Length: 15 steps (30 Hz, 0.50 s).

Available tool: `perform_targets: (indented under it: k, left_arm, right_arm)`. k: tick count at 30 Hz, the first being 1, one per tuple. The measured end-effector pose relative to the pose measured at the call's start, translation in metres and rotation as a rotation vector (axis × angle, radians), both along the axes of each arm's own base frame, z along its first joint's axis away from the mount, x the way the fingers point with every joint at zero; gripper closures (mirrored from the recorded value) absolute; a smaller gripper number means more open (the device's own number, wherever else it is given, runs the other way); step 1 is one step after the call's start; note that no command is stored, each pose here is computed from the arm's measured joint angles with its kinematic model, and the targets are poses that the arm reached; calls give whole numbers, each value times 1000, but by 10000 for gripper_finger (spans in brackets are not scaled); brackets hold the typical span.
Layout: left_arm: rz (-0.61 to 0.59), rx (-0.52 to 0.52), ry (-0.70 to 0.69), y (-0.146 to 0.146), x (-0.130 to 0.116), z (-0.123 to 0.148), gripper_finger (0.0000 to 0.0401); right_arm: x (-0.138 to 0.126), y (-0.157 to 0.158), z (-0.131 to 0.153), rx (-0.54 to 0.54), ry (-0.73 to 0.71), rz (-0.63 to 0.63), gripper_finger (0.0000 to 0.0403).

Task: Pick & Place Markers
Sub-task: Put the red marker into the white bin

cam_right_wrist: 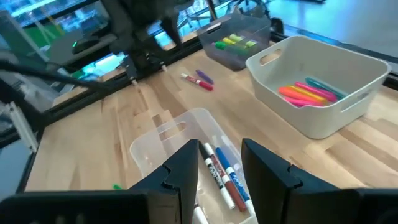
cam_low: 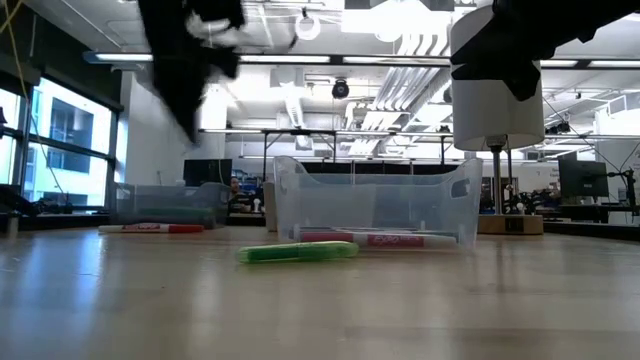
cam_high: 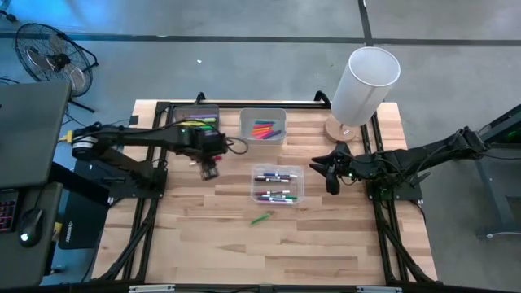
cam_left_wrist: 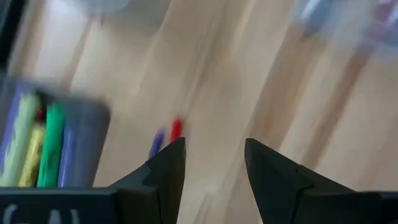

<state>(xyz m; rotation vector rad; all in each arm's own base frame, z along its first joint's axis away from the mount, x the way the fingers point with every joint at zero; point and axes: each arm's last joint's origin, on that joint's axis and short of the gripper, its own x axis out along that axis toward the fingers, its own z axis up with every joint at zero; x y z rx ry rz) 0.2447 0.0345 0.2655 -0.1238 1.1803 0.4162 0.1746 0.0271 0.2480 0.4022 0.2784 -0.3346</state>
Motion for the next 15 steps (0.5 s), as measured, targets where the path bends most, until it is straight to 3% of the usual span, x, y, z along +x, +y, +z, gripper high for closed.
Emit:
perform_targets:
  k: [7, 12, 15]
  left_arm:
    - [0, -112, 228, 11, -34, -48, 241]
    - [16, -172, 275, 19, -46, -80, 241]
    - [33, -175, 257, 26, -45, -84, 241]
  right_arm:
    - [0, -1, 1, 46, -26, -66, 290]
    - [0, -1, 1, 83, -39, -82, 290]
    - [0, -1, 0, 80, -37, -81, 290]
